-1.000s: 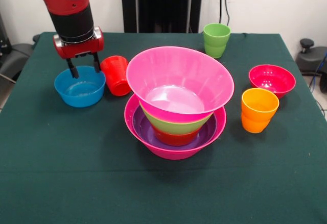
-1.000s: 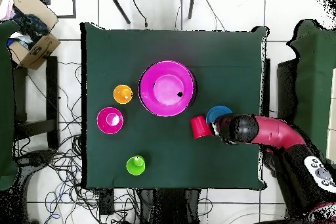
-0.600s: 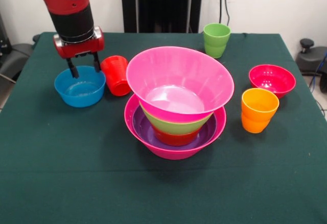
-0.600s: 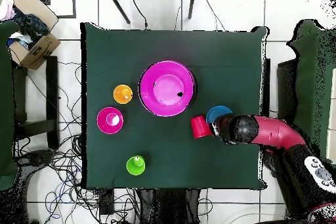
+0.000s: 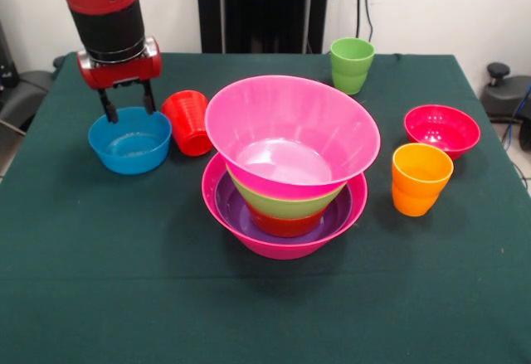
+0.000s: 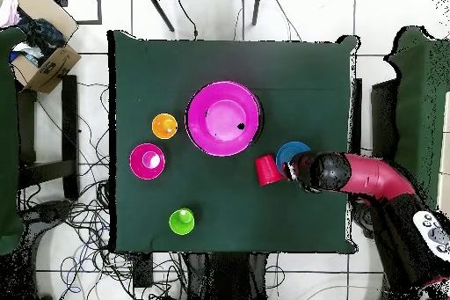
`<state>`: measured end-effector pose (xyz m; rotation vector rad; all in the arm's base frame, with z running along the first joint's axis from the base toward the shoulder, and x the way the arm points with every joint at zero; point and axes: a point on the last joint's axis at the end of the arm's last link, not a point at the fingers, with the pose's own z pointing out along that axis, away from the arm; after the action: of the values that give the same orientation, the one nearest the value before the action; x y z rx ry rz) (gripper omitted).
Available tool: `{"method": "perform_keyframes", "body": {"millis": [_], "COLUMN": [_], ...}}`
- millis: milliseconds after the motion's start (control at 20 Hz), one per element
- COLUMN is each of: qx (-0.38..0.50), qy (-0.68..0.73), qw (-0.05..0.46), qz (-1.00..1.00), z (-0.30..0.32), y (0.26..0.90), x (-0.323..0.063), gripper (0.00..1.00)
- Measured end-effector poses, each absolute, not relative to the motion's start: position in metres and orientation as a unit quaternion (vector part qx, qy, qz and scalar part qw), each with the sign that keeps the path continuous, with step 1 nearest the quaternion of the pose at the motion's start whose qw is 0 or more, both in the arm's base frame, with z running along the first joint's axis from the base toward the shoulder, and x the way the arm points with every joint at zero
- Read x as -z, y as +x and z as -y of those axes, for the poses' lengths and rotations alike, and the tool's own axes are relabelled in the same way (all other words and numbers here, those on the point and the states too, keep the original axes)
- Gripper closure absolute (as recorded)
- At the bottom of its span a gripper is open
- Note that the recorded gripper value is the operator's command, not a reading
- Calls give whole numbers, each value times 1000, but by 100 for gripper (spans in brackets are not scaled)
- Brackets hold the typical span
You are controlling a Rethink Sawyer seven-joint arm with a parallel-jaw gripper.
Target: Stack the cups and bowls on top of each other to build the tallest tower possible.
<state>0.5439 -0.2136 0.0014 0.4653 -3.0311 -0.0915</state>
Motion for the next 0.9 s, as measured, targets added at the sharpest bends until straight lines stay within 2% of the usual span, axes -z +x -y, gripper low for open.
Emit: {"method": "perform_keyframes", "body": {"millis": [900], "qx": [40], "qy": [163], "qw": [3], "qz": [986], "z": [221], "y": [552], "x": [-13], "gripper": [0]}}
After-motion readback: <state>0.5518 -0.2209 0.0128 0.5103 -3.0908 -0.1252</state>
